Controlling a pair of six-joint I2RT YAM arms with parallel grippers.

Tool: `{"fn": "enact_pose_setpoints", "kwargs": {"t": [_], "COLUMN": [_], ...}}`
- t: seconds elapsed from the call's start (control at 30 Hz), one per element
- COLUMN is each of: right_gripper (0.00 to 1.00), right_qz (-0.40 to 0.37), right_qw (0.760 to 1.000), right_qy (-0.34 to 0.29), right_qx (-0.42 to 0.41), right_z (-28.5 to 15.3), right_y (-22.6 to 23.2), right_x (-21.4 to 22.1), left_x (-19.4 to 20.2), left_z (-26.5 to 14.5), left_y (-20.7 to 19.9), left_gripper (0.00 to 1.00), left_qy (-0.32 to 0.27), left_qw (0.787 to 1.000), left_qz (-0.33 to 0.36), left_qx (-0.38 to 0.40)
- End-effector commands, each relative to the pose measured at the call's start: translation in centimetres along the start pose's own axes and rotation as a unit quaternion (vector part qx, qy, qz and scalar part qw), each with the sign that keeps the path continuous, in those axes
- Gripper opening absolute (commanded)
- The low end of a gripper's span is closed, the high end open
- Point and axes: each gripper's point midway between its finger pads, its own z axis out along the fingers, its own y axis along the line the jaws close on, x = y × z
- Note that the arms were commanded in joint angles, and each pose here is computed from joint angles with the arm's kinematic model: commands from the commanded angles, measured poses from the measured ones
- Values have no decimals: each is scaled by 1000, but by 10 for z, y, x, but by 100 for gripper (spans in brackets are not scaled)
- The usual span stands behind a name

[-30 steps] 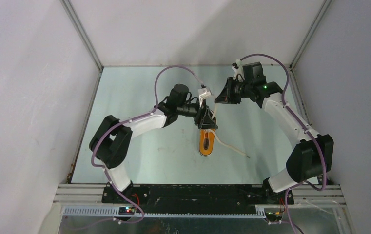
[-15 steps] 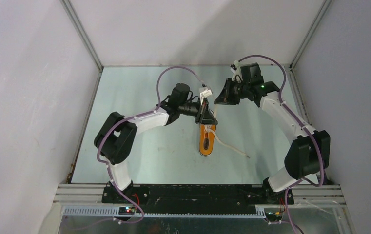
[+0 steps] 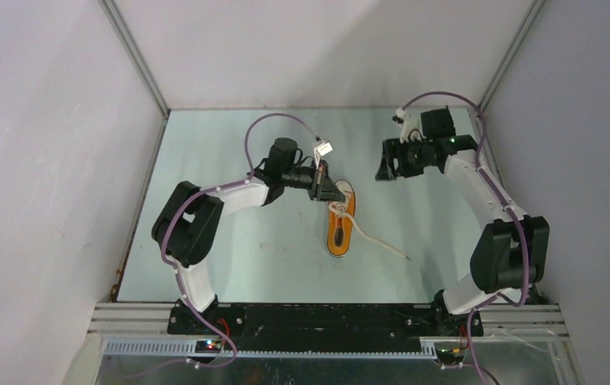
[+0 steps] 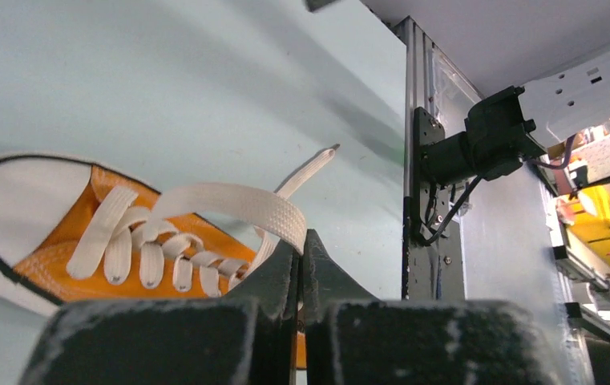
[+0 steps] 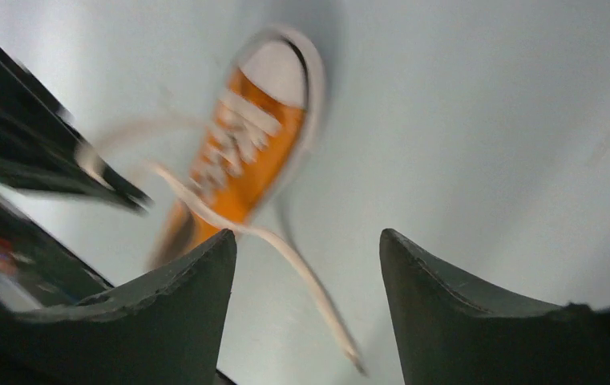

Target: Tie the shoes

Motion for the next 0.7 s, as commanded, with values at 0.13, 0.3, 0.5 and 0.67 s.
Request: {"fn": "enact_pose_setpoints", "kwargs": {"t": [0.13, 0.3, 0.5, 0.67], "right_gripper": [66, 57, 55, 50], "right_qz": [-352, -431, -479, -470], "right_qw": [918, 870, 835, 837], "right_qy": [184, 239, 264, 270], "right_qx": [19, 16, 55, 73], "right_z": [-34, -14, 2, 14], "right_y": [-50, -63, -79, -86], "right_x": [133, 172, 192, 198], "left_x": [-5, 1, 9, 9], "left_z": [-5, -5, -5, -4], "left_y": [-7, -4, -1, -2], "left_gripper": [0, 0, 0, 0], "left_qy": [-7, 4, 14, 16], "left_qw": [1000, 1000, 1000, 1000], "left_qz": [-9, -16, -17, -16], "left_qx": [16, 12, 2, -2]}}
